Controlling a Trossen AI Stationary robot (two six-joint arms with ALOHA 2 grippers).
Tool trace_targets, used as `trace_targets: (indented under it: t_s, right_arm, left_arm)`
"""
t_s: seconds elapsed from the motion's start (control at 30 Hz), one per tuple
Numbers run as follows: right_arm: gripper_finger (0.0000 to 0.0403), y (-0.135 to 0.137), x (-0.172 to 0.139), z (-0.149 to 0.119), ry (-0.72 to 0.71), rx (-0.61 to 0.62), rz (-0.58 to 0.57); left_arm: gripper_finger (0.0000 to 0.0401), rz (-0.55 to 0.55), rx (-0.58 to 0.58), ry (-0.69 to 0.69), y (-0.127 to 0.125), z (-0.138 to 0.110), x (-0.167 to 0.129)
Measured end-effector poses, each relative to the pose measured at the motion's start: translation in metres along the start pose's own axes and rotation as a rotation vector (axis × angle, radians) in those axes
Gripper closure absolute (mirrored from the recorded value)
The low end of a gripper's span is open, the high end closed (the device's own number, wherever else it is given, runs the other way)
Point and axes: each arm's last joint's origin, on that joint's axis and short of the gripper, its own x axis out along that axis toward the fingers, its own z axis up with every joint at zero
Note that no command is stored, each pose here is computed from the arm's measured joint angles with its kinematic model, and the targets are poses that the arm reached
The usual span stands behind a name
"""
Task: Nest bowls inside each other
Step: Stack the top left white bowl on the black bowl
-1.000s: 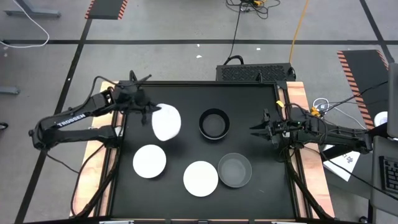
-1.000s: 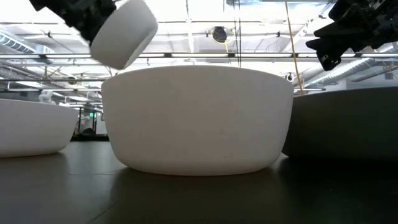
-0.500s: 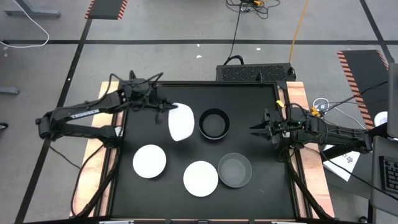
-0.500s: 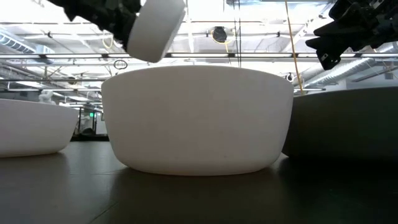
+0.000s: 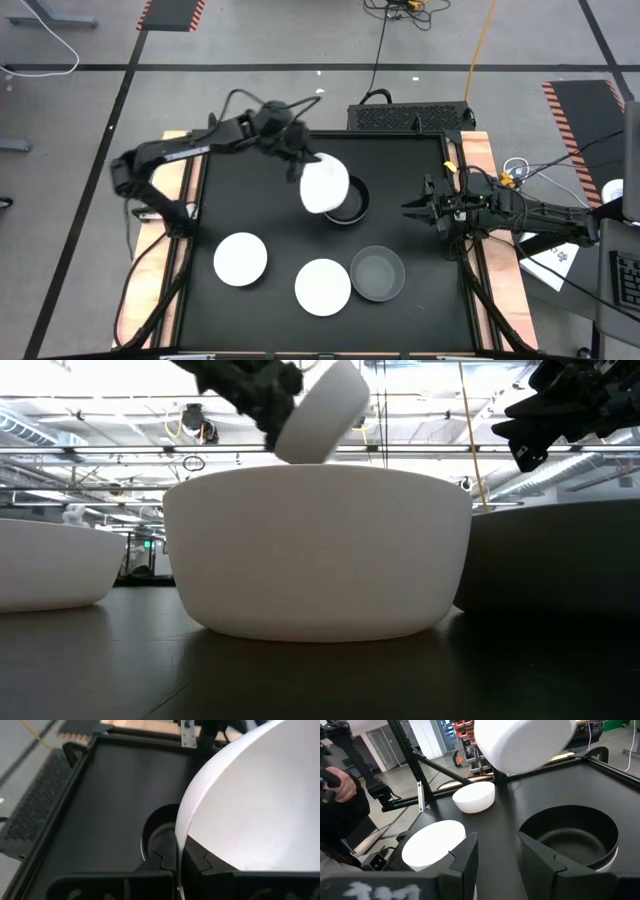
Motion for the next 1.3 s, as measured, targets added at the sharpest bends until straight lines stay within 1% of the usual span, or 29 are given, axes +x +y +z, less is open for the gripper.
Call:
trace_targets:
  t_s: [0.2,0.27,0.37,0.5,0.67,0.9,1.07,1.2,1.3]
  right_arm:
    - [0.0282,0.0,0.0,0.0,0.001,-0.001,0.001]
    - [0.0282,0.001,0.0,0.0,0.007,-0.004,0.02]
    - [0.0282,0.001,0.0,0.0,0.013,-0.007,0.045]
    - [0.0282,0.002,0.0,0.0,0.011,-0.03,0.051]
    - [0.0282,0.002,0.0,0.0,0.01,-0.053,0.052]
    - [0.0282,0.004,-0.006,0.002,-0.032,-0.094,0.061]
    - [0.0282,0.007,-0.012,0.004,-0.079,-0.126,0.07]
    - [0.0282,0.007,-0.014,0.005,-0.092,-0.131,0.072]
    - [0.0282,0.007,-0.014,0.004,-0.091,-0.131,0.072]
  left_arm:
    - [0.0401,-0.048,-0.025,0.103,0.017,0.016,0.038]
    - [0.0401,-0.055,-0.032,0.136,0.022,0.018,0.048]
    - [0.0401,-0.065,-0.051,0.195,0.028,0.019,0.063]
    - [0.0401,-0.077,-0.072,0.254,0.035,0.019,0.079]
    - [0.0401,-0.085,-0.095,0.327,0.042,0.013,0.099]
    - [0.0401,-0.089,-0.123,0.401,0.046,0.005,0.11]
    - [0.0401,-0.077,-0.135,0.455,0.047,0.0,0.107]
    - [0.0401,-0.055,-0.134,0.474,0.048,-0.001,0.107]
    - [0.0401,-0.055,-0.109,0.454,0.048,0.001,0.108]
